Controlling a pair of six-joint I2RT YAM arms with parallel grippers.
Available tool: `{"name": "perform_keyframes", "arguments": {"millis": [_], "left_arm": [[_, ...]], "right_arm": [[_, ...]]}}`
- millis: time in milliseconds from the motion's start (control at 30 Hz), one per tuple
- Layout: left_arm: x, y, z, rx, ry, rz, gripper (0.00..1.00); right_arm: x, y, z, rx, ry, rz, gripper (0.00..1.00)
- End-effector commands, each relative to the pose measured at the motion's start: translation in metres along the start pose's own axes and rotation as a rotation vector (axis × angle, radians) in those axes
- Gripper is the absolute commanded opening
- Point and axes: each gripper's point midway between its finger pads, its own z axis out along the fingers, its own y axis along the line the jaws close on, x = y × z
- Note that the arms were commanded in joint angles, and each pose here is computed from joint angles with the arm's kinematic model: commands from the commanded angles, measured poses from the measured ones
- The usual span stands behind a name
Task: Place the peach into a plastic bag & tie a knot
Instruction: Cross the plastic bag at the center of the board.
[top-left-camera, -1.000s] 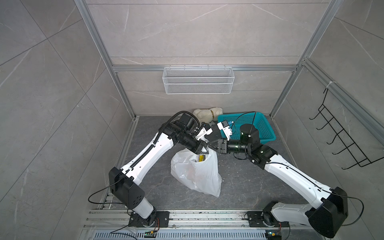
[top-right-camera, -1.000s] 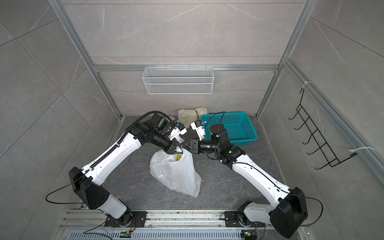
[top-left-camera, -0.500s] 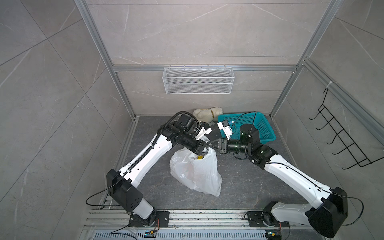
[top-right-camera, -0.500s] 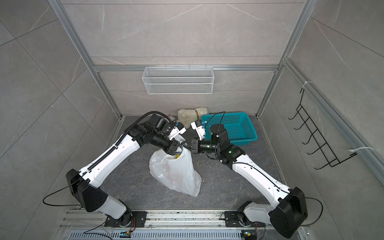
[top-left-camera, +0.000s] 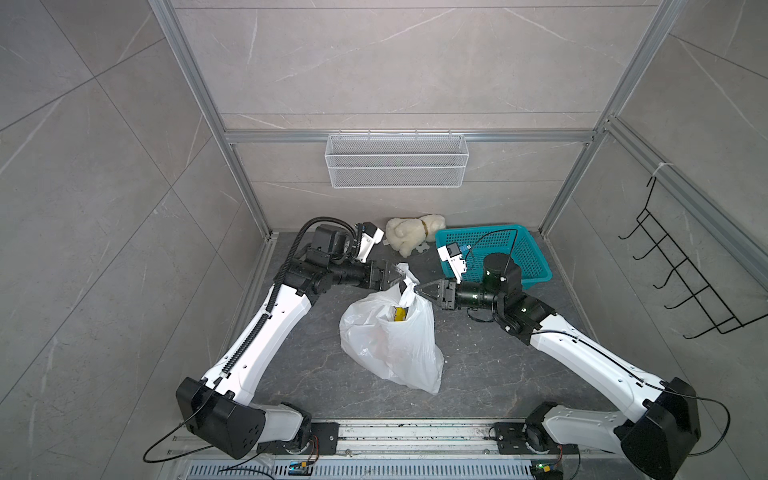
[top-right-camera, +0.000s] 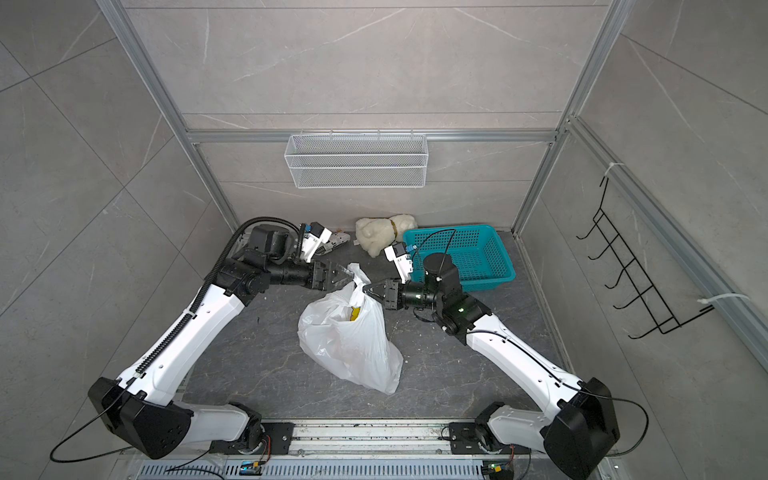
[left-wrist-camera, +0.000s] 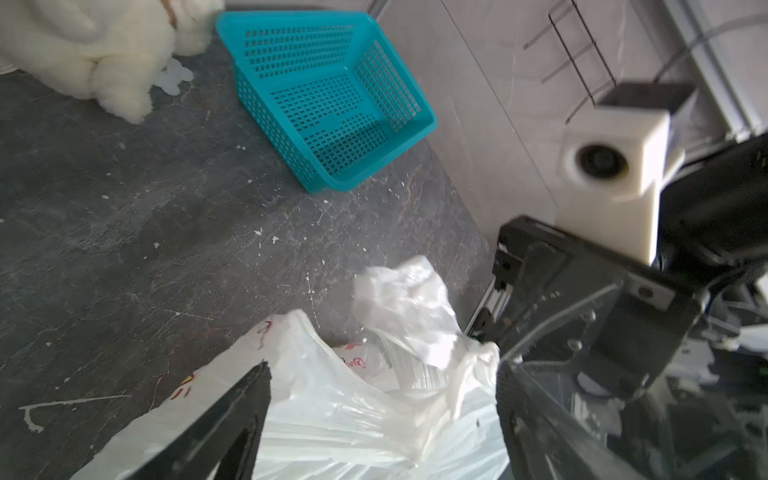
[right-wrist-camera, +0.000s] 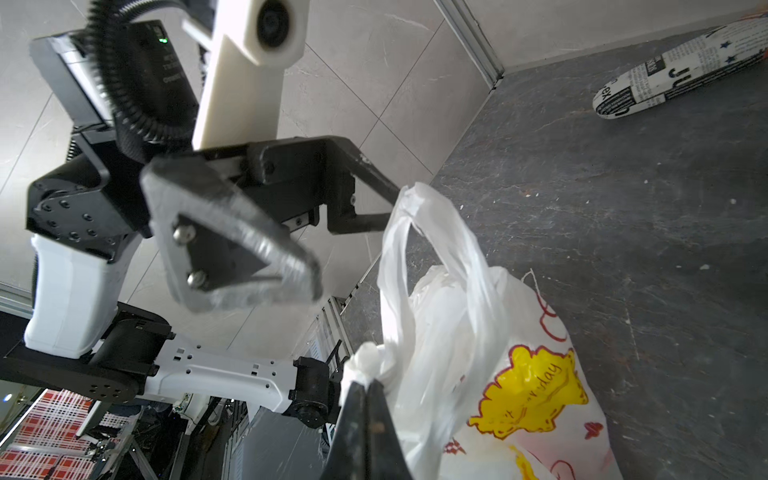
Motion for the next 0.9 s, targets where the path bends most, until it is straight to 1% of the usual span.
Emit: {"name": "perform_keyframes", "arguments": {"millis": [0, 100, 200, 267, 333, 367, 467, 533, 600, 633, 667, 867], "left_arm": [[-0.029, -0.012, 0.000, 0.132, -0.080, -0.134, 0.89], [-0.043, -0.015, 0.011, 0.176, -0.080, -0.185, 0.85], [-0.052, -0.021, 0.022, 0.224, -0.067, -0.196, 0.81], [-0.051, -0.034, 0.028, 0.285, -0.037, -0.191, 0.77], [-0.047, -0.046, 0.034, 0.321, -0.011, -0.170, 0.73], [-0.045, -0.050, 0.035, 0.334, -0.005, -0.162, 0.69], [-0.038, -0.061, 0.034, 0.382, 0.020, -0.137, 0.51], [-0.033, -0.065, 0.031, 0.405, 0.030, -0.125, 0.31], [-0.027, -0.071, 0.027, 0.426, 0.034, -0.109, 0.13], [-0.024, -0.074, 0.023, 0.435, 0.035, -0.098, 0.05], [-0.021, -0.075, 0.020, 0.436, 0.034, -0.091, 0.00], [0.000, -0.086, -0.002, 0.458, 0.026, -0.033, 0.00]], "right_arm": [[-0.002, 0.008, -0.003, -0.024, -0.021, -0.019, 0.00], [-0.001, 0.009, -0.002, -0.031, -0.017, -0.018, 0.00], [0.000, 0.009, -0.003, -0.032, -0.014, -0.018, 0.00], [-0.001, 0.009, -0.004, -0.029, -0.016, -0.019, 0.00], [-0.001, 0.008, -0.004, -0.022, -0.017, -0.018, 0.00], [-0.001, 0.008, -0.004, -0.021, -0.017, -0.018, 0.00], [-0.002, 0.007, -0.005, -0.008, -0.024, -0.019, 0.00], [-0.003, 0.006, -0.006, 0.001, -0.032, -0.018, 0.00], [-0.005, 0.004, -0.006, 0.015, -0.041, -0.013, 0.00], [-0.006, 0.001, -0.007, 0.024, -0.048, -0.008, 0.00], [-0.007, 0.000, -0.007, 0.030, -0.053, 0.001, 0.00], [-0.014, -0.008, -0.008, 0.051, -0.099, 0.056, 0.00]]}}
